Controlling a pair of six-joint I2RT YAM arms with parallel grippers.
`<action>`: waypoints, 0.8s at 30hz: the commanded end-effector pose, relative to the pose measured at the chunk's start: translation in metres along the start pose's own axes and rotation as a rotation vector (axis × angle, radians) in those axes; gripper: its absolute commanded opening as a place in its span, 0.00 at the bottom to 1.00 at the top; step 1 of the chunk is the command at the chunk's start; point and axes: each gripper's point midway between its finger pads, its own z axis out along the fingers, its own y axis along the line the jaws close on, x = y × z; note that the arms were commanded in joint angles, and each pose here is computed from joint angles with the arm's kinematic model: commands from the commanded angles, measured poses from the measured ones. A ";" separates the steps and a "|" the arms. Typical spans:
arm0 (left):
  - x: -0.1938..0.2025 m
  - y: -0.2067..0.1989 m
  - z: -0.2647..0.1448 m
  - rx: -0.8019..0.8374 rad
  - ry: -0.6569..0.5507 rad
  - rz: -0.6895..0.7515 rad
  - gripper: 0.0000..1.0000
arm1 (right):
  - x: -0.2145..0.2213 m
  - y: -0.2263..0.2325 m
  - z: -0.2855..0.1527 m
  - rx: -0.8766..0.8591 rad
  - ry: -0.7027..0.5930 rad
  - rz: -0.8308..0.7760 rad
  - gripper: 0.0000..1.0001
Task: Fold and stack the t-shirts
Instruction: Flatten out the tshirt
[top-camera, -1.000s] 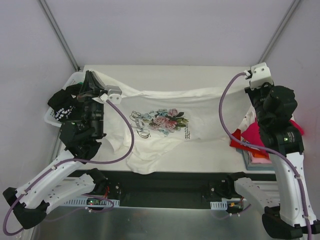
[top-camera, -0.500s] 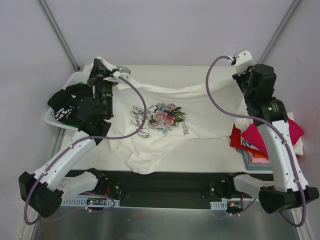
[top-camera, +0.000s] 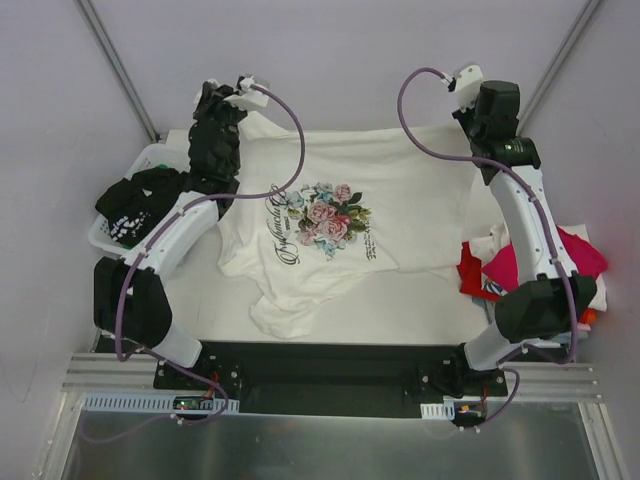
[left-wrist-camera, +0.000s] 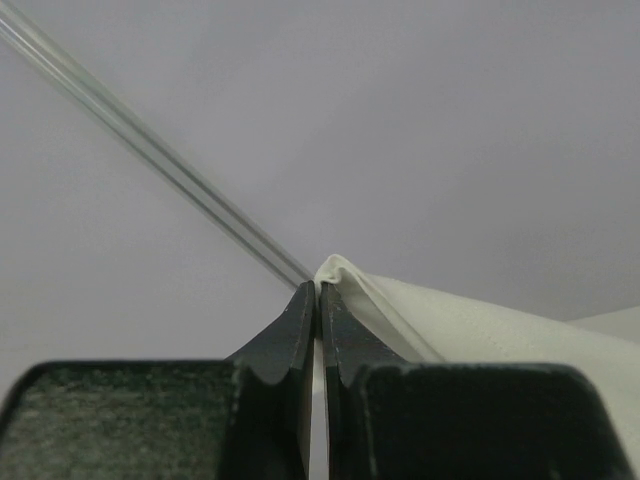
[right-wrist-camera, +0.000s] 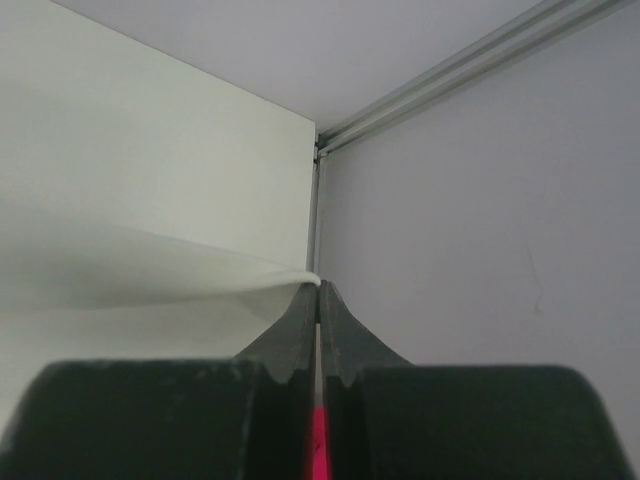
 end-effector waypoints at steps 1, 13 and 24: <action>-0.001 -0.003 0.035 -0.043 -0.025 -0.060 0.00 | -0.031 -0.033 0.016 0.086 -0.088 0.067 0.01; 0.066 -0.065 0.101 -0.054 0.093 0.007 0.00 | -0.035 -0.007 0.115 0.066 -0.028 0.051 0.01; 0.094 -0.095 0.112 0.004 0.146 0.040 0.18 | -0.009 0.015 0.145 0.074 0.046 -0.022 0.04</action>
